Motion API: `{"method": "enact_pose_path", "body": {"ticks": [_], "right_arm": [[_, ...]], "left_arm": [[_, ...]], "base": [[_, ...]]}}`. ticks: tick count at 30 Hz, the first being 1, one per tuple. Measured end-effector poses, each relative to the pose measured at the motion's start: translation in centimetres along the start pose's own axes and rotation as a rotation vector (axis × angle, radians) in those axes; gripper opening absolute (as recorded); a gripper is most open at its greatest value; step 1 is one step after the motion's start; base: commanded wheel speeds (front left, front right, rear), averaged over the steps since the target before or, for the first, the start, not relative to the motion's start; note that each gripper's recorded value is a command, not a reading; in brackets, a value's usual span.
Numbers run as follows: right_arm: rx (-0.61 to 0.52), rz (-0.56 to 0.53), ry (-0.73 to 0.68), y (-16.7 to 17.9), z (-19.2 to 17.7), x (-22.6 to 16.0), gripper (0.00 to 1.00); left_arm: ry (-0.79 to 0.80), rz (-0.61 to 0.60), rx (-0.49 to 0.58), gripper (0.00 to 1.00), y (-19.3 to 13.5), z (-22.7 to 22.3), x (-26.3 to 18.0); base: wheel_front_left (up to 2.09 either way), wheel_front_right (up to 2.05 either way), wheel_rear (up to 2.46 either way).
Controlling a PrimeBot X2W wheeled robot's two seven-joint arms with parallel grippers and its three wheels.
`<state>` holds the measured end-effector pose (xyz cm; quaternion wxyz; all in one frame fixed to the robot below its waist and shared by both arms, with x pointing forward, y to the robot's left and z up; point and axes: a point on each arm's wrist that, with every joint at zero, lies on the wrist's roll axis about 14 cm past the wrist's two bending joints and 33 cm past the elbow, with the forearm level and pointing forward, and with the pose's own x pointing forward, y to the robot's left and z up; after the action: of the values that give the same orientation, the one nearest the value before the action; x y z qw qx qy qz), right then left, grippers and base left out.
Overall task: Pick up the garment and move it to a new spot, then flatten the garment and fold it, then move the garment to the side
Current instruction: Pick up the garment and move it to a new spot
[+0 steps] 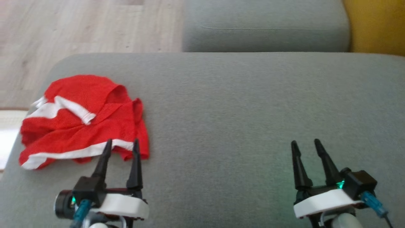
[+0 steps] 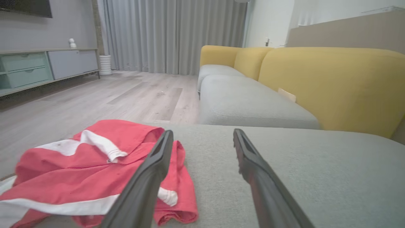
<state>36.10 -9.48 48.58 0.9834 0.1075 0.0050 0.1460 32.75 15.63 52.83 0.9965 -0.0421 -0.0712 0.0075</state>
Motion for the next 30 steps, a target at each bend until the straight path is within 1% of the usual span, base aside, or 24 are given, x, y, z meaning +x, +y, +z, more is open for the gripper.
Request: {"method": "enact_pose_path", "body": {"ticks": [4,5,14,21,25,30], "right_arm": [[0.014,0.076,0.014,2.4,-0.4,0.9,1.00],[0.014,0.076,0.014,2.4,-0.4,0.9,1.00],[0.031,0.257,0.056,8.1,-1.7,2.3,1.00],[0.038,0.368,0.086,11.7,-2.5,2.9,1.00],[0.048,0.416,0.103,13.2,-3.0,3.0,1.00],[0.052,0.440,0.116,14.0,-3.4,3.1,1.00]], "left_arm": [[0.006,0.074,0.010,1.00,2.3,-0.1,-1.3],[0.006,0.074,0.010,1.00,2.3,-0.1,-1.3],[-0.027,0.217,0.036,1.00,6.5,1.2,-3.8],[-0.041,0.317,0.048,1.00,9.1,1.9,-5.9],[-0.044,0.363,0.055,1.00,10.3,2.1,-7.0],[-0.038,0.379,0.068,1.00,10.8,2.1,-7.5]], "base": [[0.00,0.00,0.00],[0.00,0.00,0.00],[0.00,0.00,0.00],[0.00,0.00,0.00],[0.00,0.00,0.00],[0.00,0.00,0.00]]}}
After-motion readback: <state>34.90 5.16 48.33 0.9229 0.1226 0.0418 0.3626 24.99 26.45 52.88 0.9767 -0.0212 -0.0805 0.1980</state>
